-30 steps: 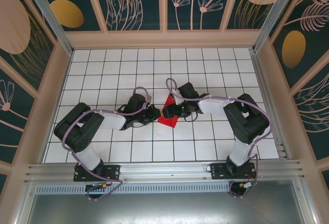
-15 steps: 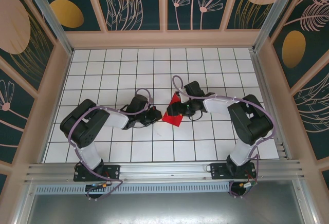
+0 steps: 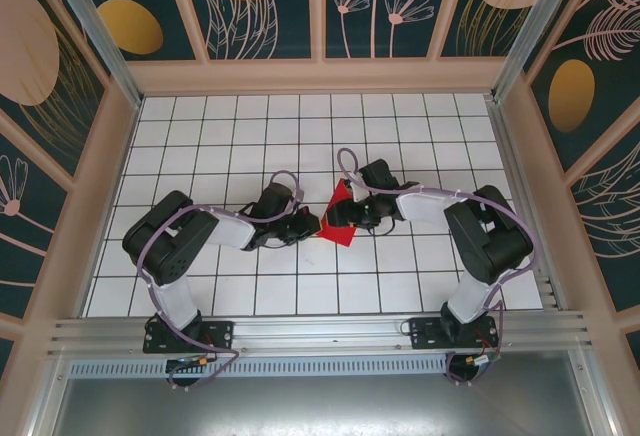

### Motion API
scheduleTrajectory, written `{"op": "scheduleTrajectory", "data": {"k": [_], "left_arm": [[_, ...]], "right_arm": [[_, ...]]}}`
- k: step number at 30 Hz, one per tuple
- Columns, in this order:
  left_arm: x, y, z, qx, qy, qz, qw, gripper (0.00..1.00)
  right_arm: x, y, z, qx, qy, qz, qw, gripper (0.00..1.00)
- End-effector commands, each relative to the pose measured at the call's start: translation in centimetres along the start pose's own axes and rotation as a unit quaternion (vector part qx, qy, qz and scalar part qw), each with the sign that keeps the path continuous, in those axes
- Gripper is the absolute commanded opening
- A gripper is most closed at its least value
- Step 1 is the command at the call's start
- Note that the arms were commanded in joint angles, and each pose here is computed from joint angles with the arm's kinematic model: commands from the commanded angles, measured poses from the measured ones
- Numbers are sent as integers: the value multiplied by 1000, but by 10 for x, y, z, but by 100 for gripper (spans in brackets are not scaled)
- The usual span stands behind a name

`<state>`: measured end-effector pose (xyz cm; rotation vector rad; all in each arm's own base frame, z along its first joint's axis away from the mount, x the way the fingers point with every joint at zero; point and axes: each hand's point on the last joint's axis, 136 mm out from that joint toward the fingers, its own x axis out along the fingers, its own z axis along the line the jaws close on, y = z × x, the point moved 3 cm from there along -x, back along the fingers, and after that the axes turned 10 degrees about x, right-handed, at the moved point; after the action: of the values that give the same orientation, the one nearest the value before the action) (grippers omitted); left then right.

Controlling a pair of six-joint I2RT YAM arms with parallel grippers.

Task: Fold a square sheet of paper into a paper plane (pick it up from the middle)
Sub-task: Fold the triangle a second time at the center of the table.

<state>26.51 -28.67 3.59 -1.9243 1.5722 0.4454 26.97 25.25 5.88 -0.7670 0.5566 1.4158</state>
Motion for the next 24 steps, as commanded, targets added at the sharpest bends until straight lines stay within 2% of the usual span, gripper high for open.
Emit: {"op": "scheduleTrajectory", "data": {"k": [1,6,10,24], "left_arm": [[5,2,-7,18,13,13,1000,0],[7,0,-12,22,25,14,999,0],[7,-4,-24,31,50,8,998,0],[5,-10,-53,43,122,1,992,0]], "right_arm": [[-1,-5,-7,13,20,-16,1000,55],[5,0,-23,31,53,-11,998,34],[8,4,-32,42,68,-6,997,22],[10,3,-39,71,54,-1,996,14]]}}
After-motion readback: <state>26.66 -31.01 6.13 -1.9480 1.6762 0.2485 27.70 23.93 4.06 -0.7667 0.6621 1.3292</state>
